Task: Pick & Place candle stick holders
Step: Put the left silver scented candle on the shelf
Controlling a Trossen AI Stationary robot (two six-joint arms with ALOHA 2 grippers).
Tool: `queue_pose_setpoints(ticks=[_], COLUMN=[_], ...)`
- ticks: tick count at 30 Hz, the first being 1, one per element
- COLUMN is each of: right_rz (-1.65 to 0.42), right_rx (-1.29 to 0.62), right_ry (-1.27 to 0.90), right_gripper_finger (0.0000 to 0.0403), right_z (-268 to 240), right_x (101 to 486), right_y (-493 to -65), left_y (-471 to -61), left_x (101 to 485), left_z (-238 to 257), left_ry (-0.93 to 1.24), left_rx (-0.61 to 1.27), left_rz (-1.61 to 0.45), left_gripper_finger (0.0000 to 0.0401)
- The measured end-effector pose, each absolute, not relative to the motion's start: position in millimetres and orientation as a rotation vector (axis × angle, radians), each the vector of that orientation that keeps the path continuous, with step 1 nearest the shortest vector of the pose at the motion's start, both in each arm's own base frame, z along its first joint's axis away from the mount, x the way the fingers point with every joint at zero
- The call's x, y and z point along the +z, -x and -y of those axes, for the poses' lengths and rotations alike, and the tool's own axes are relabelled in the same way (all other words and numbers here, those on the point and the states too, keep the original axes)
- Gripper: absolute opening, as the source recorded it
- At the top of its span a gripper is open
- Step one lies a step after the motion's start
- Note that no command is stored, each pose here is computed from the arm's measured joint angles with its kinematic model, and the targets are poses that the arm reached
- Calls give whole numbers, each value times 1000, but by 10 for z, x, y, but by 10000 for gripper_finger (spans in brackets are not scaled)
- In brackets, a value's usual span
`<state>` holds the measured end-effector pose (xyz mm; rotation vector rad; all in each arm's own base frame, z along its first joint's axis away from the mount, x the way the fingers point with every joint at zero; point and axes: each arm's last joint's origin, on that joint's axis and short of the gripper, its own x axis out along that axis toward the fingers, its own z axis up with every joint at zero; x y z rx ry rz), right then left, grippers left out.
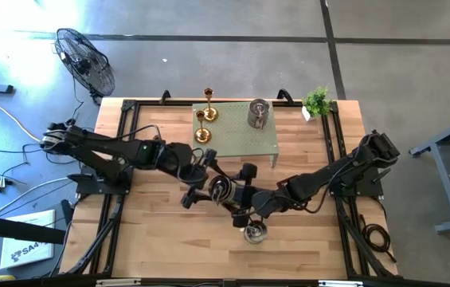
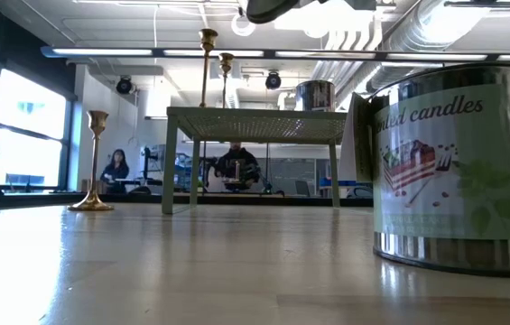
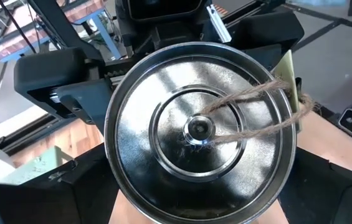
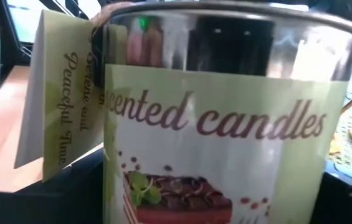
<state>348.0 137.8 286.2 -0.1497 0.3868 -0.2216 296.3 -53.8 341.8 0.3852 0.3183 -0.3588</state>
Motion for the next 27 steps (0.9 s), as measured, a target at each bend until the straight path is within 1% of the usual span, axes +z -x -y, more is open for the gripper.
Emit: queue_pose_setpoints(ticks=[2,8,11,17,23,27], right_rz=[-391,-398,-418,-422,-424,-431], right_rx=[-227,-231,-233,-238,-243,-234], right_ry=[160,176,196,194,193,194], right_gripper_finger=[352,352,352,352,352,352], right_z=[-1376,-1373,-1369,-1368,-1364,-1366], right_x=[2860,2854,2833,2829,2825,2820], right_y=[-3478,-3475,-3465,-3462,-3461,-3458], left_y=[-2963,-2965,-2960,-2963,-2965,-2931], left_x=[3418,3418,3423,3446,3445,3425], left_z=[541,542,544,547,539,542], left_ry=[-393,-384,-374,-353,-377,-409], left_rx=[-362,-352,-359,-352,-327,-385], left_rz=[-316,-318,-316,-297,-300,-344], left_gripper_finger=[338,372,382,385,386,387])
